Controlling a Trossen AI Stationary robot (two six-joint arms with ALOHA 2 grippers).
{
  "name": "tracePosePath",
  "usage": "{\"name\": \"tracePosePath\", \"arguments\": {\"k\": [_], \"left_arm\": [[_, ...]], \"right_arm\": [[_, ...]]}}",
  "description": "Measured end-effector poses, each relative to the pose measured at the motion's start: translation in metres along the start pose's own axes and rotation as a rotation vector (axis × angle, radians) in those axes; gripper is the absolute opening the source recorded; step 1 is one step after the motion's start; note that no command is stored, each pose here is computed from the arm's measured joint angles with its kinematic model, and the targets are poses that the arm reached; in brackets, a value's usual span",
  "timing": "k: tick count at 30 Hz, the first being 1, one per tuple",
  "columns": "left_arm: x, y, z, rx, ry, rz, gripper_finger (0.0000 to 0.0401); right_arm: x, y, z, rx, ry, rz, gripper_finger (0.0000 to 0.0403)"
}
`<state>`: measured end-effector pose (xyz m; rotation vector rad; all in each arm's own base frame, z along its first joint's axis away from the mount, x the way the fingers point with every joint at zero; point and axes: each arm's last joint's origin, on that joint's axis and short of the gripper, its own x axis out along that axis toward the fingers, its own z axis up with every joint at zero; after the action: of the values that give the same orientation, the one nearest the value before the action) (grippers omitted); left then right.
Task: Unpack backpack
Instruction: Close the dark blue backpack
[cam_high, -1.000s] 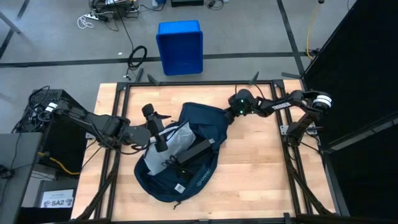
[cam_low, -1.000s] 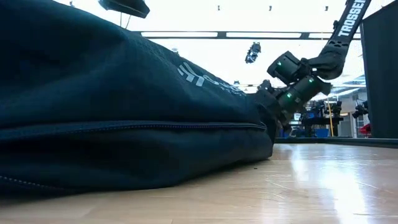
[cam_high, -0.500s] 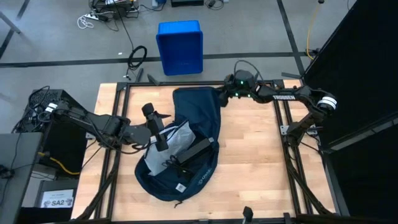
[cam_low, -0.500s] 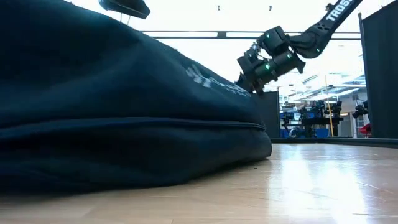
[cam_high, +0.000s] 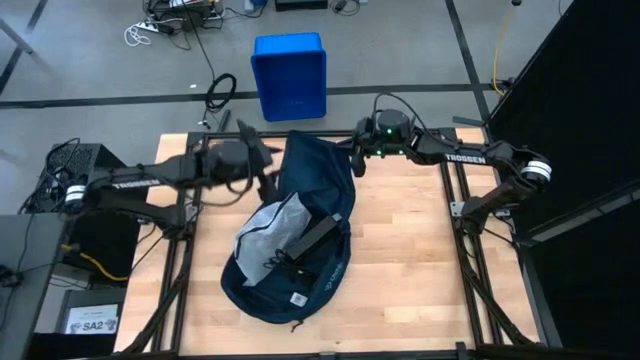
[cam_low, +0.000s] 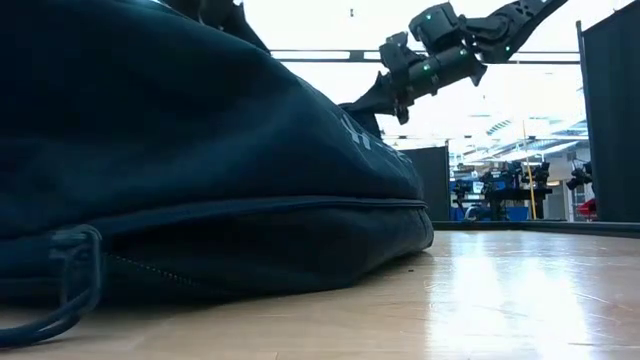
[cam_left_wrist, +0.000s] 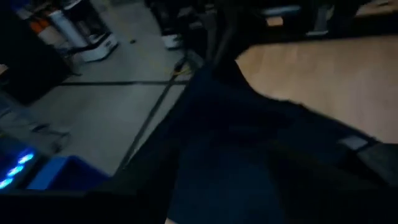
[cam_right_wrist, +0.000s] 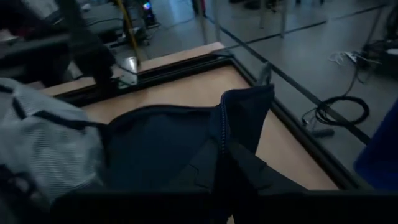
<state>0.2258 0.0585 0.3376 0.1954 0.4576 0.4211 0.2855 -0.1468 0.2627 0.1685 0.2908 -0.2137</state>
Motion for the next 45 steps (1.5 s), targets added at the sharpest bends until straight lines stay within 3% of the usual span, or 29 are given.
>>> {"name": "tracePosePath", "arguments": {"k": [5, 11, 21, 26, 31, 37, 40, 44, 45], "left_arm": [[0.026, 0.024, -0.007, -0.012, 0.028, -0.108, 0.0244], [0.075, 0.035, -0.017, 0.137, 0.202, -0.126, 0.0257], [0.117, 0.056, 0.012, 0.305, 0.21, -0.108, 0.0257], [0.141, 0.058, 0.0, 0.395, 0.362, -0.203, 0.0256], [0.163, 0.056, -0.012, 0.407, 0.462, -0.281, 0.0239], [0.173, 0.058, -0.016, 0.475, 0.524, -0.197, 0.023], [0.17, 0.063, -0.009, 0.492, 0.518, -0.167, 0.018], [0.166, 0.072, 0.003, 0.484, 0.503, -0.144, 0.0039], [0.165, 0.075, 0.005, 0.48, 0.498, -0.135, 0.002]], "right_arm": [[0.003, 0.013, 0.0, -0.028, 0.004, 0.04, 0.0], [0.004, 0.021, 0.0, -0.042, 0.002, 0.062, 0.0], [0.006, 0.033, -0.002, -0.051, 0.015, 0.098, 0.0], [0.006, 0.034, -0.002, -0.047, 0.018, 0.102, 0.0], [0.006, 0.034, -0.002, -0.045, 0.018, 0.102, 0.0], [0.006, 0.033, -0.002, -0.058, 0.015, 0.049, 0.0], [0.004, 0.029, 0.0, -0.088, 0.007, -0.03, 0.0], [0.0, 0.02, 0.003, -0.088, 0.004, -0.086, 0.0], [-0.001, 0.018, 0.005, -0.088, 0.006, -0.093, 0.0]]}}
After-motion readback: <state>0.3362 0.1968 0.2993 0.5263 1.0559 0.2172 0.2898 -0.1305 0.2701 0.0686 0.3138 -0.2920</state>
